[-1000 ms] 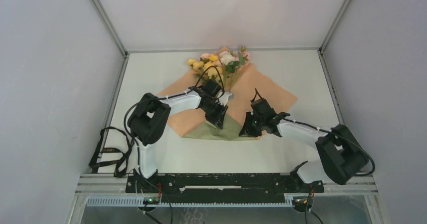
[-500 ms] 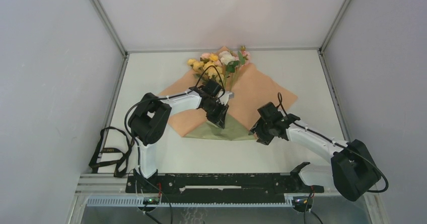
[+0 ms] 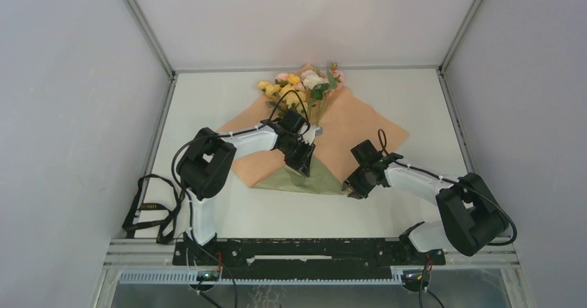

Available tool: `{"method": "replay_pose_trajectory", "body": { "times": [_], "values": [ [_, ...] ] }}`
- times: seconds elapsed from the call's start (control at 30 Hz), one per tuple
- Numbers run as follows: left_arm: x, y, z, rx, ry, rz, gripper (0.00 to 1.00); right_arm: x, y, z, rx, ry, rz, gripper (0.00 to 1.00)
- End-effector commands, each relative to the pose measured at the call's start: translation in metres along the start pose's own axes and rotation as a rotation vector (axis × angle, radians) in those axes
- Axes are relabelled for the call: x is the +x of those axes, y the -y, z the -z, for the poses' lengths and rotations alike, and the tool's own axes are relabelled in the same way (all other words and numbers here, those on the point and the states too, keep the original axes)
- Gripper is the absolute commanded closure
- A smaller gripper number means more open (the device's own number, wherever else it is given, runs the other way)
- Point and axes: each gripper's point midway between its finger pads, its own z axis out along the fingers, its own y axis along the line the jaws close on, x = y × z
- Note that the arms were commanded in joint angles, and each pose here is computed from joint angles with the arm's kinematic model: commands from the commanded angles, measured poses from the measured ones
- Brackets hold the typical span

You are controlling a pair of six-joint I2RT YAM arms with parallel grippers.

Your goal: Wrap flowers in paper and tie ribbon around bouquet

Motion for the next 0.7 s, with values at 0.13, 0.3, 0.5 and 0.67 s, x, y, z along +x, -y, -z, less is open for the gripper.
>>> {"method": "replay_pose_trajectory", "body": {
  "times": [0.13, 0.3, 0.5, 0.67],
  "values": [
    [-0.003, -0.002, -0.003, -0.016, 0.017, -0.009, 0.73, -0.023, -0.005, -0.001, -0.043, 0.097, 0.120, 0.93],
    [-0.017, -0.012, -0.002, -0.075, 0.108, -0.042, 0.73, -0.047, -0.027, 0.018, -0.050, 0.266, 0.357, 1.00],
    [-0.018, -0.016, -0.016, -0.045, 0.088, 0.002, 0.74, -0.059, -0.076, 0.056, -0.093, 0.421, 0.613, 1.00],
    [-0.015, -0.023, -0.024, -0.041, 0.068, 0.045, 0.74, -0.054, -0.105, 0.079, -0.176, 0.519, 0.749, 1.00]
  ]
}}
